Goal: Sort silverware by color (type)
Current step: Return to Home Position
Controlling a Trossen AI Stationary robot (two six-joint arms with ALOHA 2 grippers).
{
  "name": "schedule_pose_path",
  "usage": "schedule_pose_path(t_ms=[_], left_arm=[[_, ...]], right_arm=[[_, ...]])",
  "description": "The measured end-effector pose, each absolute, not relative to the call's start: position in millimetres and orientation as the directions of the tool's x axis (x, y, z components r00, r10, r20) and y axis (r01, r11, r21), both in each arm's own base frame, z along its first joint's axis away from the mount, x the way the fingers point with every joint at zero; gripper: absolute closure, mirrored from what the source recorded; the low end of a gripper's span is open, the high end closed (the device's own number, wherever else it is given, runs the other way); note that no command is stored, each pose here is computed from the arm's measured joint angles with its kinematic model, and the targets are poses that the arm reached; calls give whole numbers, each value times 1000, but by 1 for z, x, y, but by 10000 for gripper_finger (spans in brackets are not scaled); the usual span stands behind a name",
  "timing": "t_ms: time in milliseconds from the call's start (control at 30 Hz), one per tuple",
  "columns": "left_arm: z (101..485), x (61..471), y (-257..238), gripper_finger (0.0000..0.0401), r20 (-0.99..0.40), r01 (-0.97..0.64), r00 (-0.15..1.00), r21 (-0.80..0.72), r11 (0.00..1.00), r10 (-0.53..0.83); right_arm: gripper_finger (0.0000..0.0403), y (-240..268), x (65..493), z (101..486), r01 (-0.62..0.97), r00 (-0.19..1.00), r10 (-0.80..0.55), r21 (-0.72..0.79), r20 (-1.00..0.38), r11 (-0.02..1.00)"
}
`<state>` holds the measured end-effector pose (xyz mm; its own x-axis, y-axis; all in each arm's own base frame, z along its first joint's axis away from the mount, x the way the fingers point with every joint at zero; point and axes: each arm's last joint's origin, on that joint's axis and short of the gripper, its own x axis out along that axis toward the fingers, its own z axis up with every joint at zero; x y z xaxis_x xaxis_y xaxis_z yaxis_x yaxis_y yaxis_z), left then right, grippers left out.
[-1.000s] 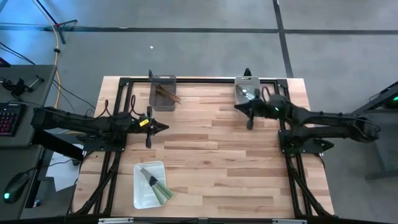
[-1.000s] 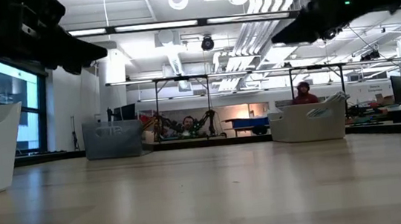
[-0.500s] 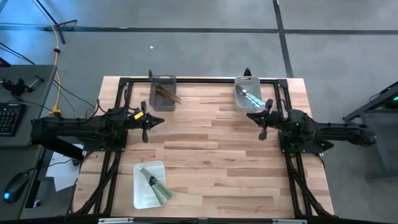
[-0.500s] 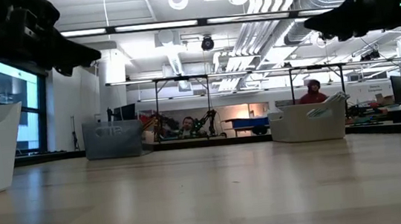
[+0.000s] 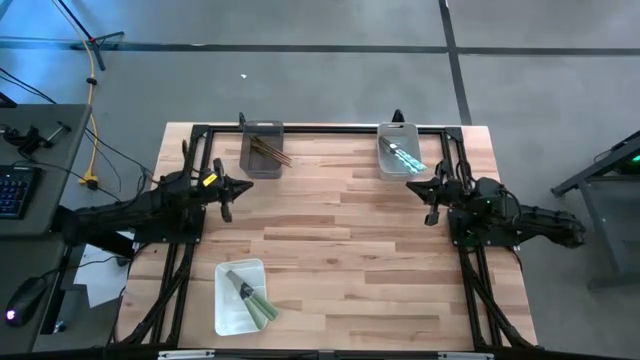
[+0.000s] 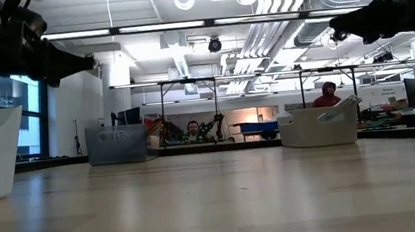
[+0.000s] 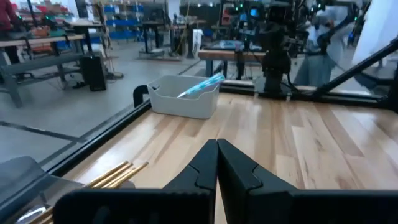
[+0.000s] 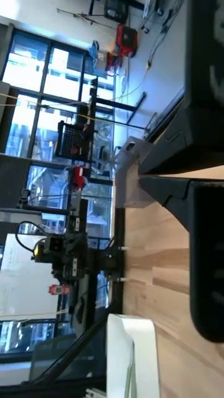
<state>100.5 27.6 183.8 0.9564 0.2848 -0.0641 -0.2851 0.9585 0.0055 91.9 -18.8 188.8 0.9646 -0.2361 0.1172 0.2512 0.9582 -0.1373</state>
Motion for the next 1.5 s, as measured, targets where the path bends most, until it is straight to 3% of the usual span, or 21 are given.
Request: schedule_pose_path(t_ms=[267, 467, 667, 900, 1300, 1500], left_arm=[[170, 93, 29, 401, 28, -271, 962, -20, 962, 272], [169, 93, 29, 401, 13, -280, 960, 10, 960, 280], [169, 92, 32, 401, 12, -334, 943, 40, 942, 334], [169, 93, 29, 401, 12, -286, 958, -26, 958, 287], [168, 95, 25, 400, 3, -245, 969, -45, 968, 246], [168, 95, 25, 400, 2, -247, 969, -59, 967, 248]], right_arm=[[403, -24, 91, 185, 299, 952, -285, -148, 107, 943], [403, -28, 93, 170, 321, 947, -318, -110, 39, 941], [403, -29, 92, 174, 329, 944, -320, -147, 81, 933], [403, -34, 91, 169, 389, 921, -388, -111, 32, 915], [403, -35, 91, 172, 389, 921, -384, -132, 60, 912], [403, -40, 89, 169, 505, 859, -510, -209, 32, 838]])
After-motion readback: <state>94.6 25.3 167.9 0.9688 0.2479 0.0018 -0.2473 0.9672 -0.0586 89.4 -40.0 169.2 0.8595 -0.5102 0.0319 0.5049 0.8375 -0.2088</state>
